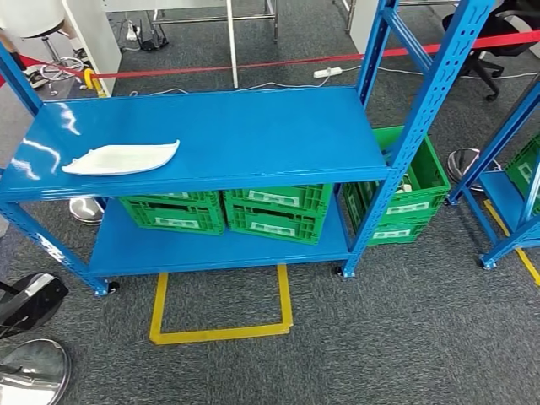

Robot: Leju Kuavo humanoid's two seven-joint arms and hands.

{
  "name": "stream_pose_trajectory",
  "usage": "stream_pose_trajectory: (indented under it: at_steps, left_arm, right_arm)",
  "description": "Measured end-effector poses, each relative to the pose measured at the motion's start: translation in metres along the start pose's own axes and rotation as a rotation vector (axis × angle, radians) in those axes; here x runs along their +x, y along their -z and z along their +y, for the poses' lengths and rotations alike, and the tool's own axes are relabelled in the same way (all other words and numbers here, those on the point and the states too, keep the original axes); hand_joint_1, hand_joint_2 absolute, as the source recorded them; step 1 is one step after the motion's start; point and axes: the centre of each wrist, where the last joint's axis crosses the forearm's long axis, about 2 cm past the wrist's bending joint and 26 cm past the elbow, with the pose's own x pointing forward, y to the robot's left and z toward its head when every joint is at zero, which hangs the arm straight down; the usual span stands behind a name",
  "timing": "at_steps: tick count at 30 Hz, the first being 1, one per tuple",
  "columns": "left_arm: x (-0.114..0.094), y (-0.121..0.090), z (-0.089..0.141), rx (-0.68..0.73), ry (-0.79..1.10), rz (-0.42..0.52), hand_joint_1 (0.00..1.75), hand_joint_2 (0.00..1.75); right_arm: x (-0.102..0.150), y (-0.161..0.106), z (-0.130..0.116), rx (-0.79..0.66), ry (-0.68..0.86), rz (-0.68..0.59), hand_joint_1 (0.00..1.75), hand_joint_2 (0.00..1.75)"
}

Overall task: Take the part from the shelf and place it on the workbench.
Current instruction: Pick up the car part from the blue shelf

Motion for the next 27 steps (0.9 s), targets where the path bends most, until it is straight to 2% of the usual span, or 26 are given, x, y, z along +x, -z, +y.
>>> stream_pose_trajectory:
  at_steps: [27]
  left_arm:
    - [0.0002, 0.0006, 0.0005, 0.016, -0.007, 0.001, 0.00, 0.00]
  right_arm:
    - [0.0007, 0.0002, 0.0021, 0.010, -0.001, -0.003, 0.00, 0.00]
